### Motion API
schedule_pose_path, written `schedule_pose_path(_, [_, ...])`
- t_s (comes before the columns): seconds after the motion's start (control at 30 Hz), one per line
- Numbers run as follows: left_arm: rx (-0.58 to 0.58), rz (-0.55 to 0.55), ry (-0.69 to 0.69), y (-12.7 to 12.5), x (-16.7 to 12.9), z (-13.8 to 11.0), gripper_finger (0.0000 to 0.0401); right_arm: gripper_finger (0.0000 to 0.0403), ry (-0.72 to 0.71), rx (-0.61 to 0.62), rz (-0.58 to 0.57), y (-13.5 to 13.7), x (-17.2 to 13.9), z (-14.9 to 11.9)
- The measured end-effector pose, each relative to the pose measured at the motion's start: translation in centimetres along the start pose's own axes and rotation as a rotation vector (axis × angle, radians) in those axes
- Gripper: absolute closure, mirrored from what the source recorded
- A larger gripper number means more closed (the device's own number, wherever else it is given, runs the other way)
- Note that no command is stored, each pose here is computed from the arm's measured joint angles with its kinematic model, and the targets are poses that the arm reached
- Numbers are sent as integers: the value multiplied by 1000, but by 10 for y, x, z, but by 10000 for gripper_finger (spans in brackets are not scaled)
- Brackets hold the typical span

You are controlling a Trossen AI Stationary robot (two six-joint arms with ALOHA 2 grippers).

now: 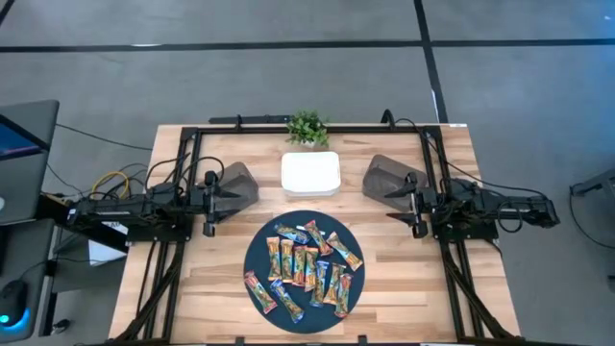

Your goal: Pick and place Granola Bars by type

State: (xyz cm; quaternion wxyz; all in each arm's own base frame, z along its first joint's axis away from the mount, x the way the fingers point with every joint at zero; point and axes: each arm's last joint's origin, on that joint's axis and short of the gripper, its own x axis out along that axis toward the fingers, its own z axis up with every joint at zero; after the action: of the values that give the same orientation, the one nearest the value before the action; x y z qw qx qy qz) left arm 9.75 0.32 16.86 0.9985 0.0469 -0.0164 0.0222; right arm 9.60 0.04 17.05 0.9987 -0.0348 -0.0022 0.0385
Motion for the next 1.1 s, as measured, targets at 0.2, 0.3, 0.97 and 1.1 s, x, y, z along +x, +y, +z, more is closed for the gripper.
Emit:
schedule_pose_path(0.2, [0,0,0,0,0,0,209,154,0,0,0,0,0,0])
schedule_pose_path(0.3, [0,0,0,0,0,0,209,154,-4,-10,0,0,0,0])
schedule_pose_path(0.97, [0,0,0,0,0,0,209,154,-8,85,-13,-1,0,1])
schedule_pose_path(1.1, [0,1,0,0,0,0,209,154,22,145,-13,-1,1,-2])
